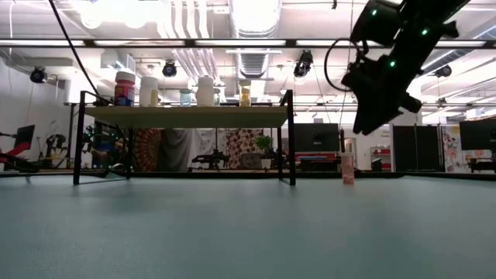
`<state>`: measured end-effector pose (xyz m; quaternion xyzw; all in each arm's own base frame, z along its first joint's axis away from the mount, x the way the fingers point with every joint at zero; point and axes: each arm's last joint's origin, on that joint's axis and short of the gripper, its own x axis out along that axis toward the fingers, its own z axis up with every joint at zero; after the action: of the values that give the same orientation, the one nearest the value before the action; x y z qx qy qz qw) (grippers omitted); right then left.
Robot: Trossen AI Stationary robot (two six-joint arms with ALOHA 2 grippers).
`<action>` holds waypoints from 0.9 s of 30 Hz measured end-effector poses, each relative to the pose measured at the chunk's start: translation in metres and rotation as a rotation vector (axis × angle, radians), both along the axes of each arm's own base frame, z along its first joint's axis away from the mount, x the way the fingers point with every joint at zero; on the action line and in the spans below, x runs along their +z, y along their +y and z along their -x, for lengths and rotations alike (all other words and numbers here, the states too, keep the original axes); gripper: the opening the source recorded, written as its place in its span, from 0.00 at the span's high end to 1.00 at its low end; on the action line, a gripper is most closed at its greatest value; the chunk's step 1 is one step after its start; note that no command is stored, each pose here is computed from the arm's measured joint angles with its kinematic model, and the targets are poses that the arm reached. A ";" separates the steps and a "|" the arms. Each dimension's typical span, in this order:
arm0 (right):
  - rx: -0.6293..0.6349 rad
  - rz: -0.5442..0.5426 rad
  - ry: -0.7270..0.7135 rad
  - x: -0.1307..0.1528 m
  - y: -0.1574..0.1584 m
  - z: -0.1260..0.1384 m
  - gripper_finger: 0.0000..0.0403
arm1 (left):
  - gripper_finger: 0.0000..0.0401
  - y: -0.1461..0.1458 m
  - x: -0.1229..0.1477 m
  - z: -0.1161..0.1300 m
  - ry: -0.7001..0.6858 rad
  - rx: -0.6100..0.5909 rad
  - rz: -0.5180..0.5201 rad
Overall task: Pick and place medicine bottles onto shelf by color
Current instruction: Put the top small pink pill bottle on the shelf
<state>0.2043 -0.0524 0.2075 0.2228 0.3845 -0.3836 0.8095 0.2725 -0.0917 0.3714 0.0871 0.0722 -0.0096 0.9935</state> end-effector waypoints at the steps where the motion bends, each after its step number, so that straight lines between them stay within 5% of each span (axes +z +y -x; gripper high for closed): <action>1: -0.013 -0.004 0.011 -0.003 -0.002 -0.001 0.64 | 1.00 0.000 0.000 0.000 0.000 0.000 0.000; 14: -0.054 0.000 -0.011 -0.024 -0.017 -0.024 0.38 | 1.00 0.000 0.000 0.000 0.001 -0.008 -0.053; 27: -0.125 0.005 0.091 -0.056 -0.024 -0.035 0.44 | 1.00 0.000 0.000 0.000 0.001 -0.007 -0.053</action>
<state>0.2395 -0.0766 0.1516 0.2268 0.4051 -0.4440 0.7664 0.2722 -0.0915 0.3715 0.1136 0.0728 -0.0115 0.9908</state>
